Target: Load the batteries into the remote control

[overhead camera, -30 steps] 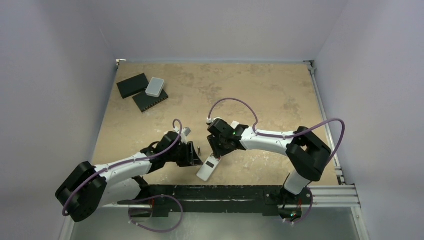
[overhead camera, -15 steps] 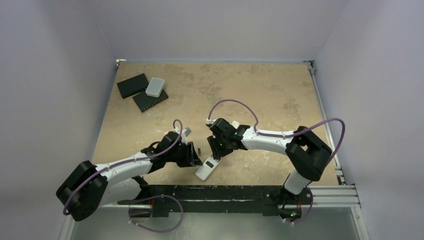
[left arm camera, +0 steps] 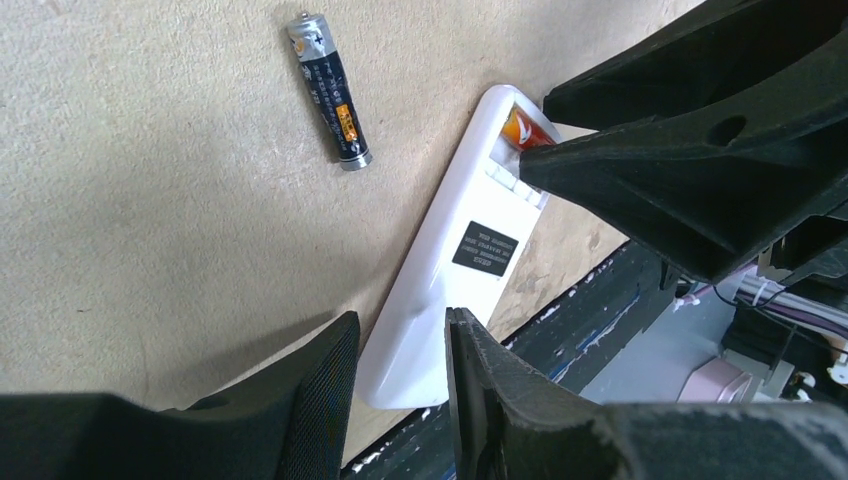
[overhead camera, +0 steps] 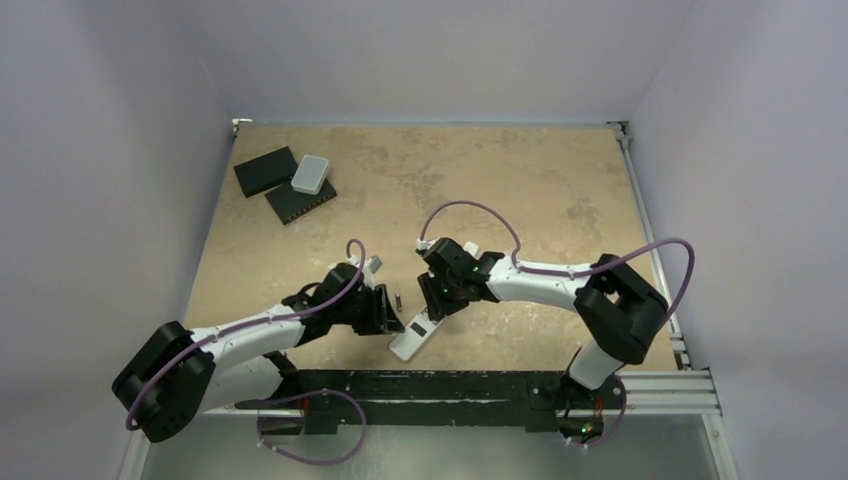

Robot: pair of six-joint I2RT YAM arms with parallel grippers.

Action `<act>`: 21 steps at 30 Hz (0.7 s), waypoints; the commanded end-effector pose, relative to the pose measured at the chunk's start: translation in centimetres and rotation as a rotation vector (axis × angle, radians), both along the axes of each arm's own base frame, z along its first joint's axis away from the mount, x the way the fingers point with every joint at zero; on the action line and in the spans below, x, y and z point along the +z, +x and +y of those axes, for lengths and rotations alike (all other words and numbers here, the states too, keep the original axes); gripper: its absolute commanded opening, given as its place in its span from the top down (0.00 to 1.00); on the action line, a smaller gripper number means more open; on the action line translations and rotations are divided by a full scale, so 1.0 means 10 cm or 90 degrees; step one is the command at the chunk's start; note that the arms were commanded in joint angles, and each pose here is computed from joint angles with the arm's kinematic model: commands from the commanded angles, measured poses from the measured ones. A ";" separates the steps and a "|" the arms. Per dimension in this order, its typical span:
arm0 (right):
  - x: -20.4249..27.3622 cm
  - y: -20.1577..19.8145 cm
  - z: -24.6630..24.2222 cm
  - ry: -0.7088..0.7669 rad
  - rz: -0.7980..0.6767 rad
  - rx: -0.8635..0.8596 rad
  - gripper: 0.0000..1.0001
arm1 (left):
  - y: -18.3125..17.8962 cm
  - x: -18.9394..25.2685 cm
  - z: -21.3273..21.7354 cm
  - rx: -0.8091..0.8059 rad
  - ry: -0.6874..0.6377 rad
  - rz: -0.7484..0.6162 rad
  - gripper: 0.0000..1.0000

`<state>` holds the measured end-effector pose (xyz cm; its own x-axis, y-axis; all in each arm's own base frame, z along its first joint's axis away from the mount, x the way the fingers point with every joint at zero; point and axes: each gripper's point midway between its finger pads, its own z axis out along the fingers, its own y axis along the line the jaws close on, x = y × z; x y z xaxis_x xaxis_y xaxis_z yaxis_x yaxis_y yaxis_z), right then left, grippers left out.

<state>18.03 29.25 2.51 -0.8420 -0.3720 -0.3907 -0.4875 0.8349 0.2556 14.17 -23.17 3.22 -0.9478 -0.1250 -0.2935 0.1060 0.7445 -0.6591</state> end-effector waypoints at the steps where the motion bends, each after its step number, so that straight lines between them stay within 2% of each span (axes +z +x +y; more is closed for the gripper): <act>1: 0.05 -0.04 0.04 0.041 0.012 0.005 0.59 | 0.08 0.15 -0.06 -0.021 -0.001 -0.029 0.63; 18: -0.06 -0.24 0.07 0.088 0.059 0.022 0.71 | 0.10 0.20 -0.04 -0.033 0.021 -0.035 0.63; 21: -0.11 -0.28 0.04 0.089 0.068 0.015 0.82 | 0.09 0.19 -0.03 -0.032 0.024 -0.033 0.63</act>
<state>16.37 30.20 2.08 -0.8584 -0.3403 -0.3839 -0.4869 0.7759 0.4010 14.20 -22.91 3.94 -0.9499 -0.0666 -0.3053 0.1450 0.7716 -0.6194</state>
